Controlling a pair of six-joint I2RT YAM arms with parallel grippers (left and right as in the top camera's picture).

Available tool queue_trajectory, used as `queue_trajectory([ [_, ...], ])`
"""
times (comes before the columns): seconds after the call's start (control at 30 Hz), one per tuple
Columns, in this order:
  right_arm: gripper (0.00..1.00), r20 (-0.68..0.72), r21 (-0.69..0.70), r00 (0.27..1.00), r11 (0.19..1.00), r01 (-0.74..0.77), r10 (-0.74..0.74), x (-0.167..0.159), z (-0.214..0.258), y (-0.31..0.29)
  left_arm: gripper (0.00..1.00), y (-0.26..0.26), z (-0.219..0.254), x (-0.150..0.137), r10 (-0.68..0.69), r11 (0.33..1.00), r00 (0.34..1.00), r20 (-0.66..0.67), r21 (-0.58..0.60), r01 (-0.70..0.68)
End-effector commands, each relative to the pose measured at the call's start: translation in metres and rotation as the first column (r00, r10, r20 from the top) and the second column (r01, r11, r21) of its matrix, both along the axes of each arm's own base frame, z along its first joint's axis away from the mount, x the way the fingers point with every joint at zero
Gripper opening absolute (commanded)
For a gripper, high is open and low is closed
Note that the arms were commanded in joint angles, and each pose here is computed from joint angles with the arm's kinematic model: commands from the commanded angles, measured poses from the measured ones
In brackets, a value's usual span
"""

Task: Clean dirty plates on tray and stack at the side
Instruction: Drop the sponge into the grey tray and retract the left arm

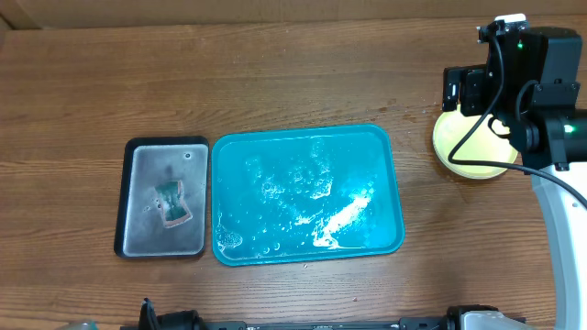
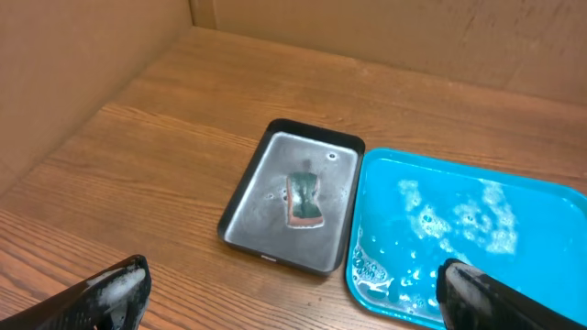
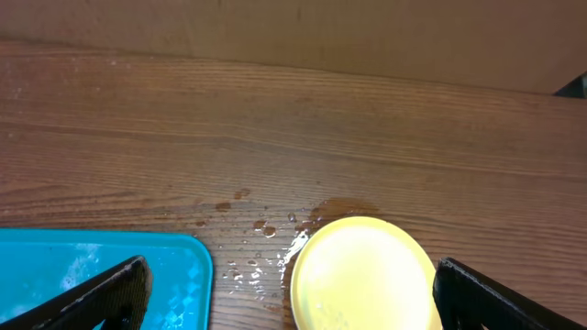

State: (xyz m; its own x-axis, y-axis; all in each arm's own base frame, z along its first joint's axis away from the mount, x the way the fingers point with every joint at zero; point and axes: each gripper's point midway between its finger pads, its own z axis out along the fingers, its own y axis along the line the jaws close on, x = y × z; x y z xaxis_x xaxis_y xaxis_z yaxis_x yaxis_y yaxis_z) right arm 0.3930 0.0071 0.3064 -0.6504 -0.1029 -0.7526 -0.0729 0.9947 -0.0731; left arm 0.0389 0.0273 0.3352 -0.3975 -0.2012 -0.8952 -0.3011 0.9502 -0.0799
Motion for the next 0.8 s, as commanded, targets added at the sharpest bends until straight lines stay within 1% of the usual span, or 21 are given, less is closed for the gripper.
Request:
queue_trajectory([
  [0.0,1.0,0.006,0.014,1.0,1.0,-0.006,0.006,-0.003,0.006,0.003,1.0,0.0,0.0,-0.001,-0.008,1.0,1.0,0.001,0.016,0.008],
  [0.17,1.0,-0.038,0.034,0.999,0.999,-0.001,0.003,-0.011,-0.002,0.005,0.99,0.0,0.0,-0.001,-0.008,1.0,1.0,0.001,0.016,0.008],
  [0.37,1.0,-0.054,0.096,0.996,0.993,-0.065,0.071,-0.014,-0.005,0.021,1.0,0.0,0.0,-0.001,-0.008,1.0,1.0,0.001,0.016,0.008],
  [0.5,1.0,-0.09,0.141,0.989,0.984,-0.104,0.117,-0.022,-0.01,0.031,0.99,0.0,0.0,-0.001,-0.008,1.0,1.0,0.001,0.016,0.008],
  [0.6,1.0,-0.116,0.14,0.987,0.985,-0.098,0.115,-0.027,-0.015,0.03,1.0,0.0,0.0,-0.001,-0.008,1.0,1.0,0.001,0.016,0.008],
  [0.77,1.0,-0.105,0.126,0.989,0.988,-0.087,0.101,-0.024,-0.013,0.027,0.99,0.0,0.0,-0.001,-0.008,1.0,1.0,0.001,0.016,0.008],
])
